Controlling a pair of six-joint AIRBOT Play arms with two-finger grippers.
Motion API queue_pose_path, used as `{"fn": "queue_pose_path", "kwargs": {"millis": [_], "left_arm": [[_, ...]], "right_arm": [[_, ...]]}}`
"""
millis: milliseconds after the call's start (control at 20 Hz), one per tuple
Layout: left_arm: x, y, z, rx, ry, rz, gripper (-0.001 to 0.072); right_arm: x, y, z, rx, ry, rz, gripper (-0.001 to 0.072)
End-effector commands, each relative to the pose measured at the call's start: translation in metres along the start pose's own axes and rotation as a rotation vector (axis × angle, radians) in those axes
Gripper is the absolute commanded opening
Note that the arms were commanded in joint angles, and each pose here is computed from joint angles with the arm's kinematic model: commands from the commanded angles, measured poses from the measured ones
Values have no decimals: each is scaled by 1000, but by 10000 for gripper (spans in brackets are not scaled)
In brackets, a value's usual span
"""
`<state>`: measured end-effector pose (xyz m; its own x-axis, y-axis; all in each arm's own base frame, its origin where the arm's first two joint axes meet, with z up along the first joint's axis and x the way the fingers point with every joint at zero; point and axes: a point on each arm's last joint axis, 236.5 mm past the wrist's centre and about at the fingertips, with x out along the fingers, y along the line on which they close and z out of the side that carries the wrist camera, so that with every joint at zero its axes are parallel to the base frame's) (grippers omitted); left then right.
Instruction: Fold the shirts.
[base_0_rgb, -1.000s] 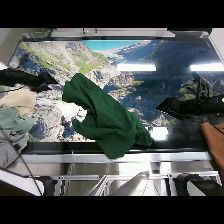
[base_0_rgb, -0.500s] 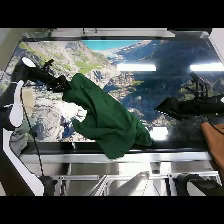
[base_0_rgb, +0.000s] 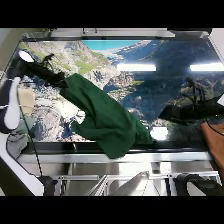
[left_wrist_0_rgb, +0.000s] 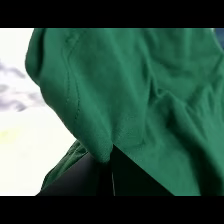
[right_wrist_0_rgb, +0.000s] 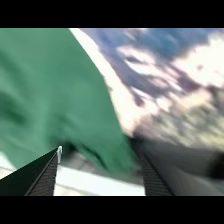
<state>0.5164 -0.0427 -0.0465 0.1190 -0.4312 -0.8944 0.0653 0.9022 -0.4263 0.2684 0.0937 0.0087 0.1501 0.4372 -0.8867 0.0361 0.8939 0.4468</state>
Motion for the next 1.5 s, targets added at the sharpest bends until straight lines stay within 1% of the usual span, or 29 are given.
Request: {"fn": "queue_pose_path", "kwargs": {"millis": [0, 50, 150, 200, 300, 450, 500, 650, 750, 900, 950, 1000, 1050, 1100, 1250, 1350, 1450], "left_arm": [[-67, 36, -14, -53, -62, 162, 15], [-78, 42, -23, -76, -71, 165, 15], [-90, 50, -43, -116, -66, 167, 15], [-94, 52, -52, -130, -63, 167, 15], [-99, 54, -66, -149, -63, 168, 15], [-99, 51, -82, -155, -59, 168, 15], [-95, 49, -87, -155, -48, 167, 15], [-92, 46, -93, -156, -36, 164, 16], [-95, 46, -88, -151, -55, 168, 16], [-105, 44, -79, -138, -87, 174, 15], [-109, 43, -75, -133, -98, 177, 16], [-111, 43, -73, -130, -107, 179, 15], [-113, 42, -71, -128, -114, 180, 15], [-114, 42, -70, -127, -116, 181, 16], [-113, 41, -74, -128, -102, 177, 16], [-119, 39, -76, -127, -106, 179, 15], [-137, 37, -77, -127, -148, 190, 15]], "right_arm": [[25, -27, -31, 20, 132, -59, 631], [42, -19, -37, 43, 143, 12, 651], [71, 7, -42, 109, 151, 186, 652], [82, 18, -35, 142, 132, 259, 652], [105, 35, -25, 189, 129, 337, 651], [142, 61, -53, 167, 245, 363, 645], [151, 71, -52, 175, 230, 368, 645], [159, 121, -60, 181, 229, 475, 646], [166, 136, -78, 152, 260, 475, 646], [179, 148, -89, 167, 268, 470, 643], [183, 151, -92, 174, 273, 469, 613], [185, 152, -94, 177, 275, 467, 438], [187, 151, -92, 175, 267, 460, 176], [188, 151, -89, 176, 253, 456, 26], [178, 147, -75, 188, 223, 471, 25], [145, 149, -55, 174, 179, 535, 25], [99, 137, -22, 155, 61, 568, 24]]}}
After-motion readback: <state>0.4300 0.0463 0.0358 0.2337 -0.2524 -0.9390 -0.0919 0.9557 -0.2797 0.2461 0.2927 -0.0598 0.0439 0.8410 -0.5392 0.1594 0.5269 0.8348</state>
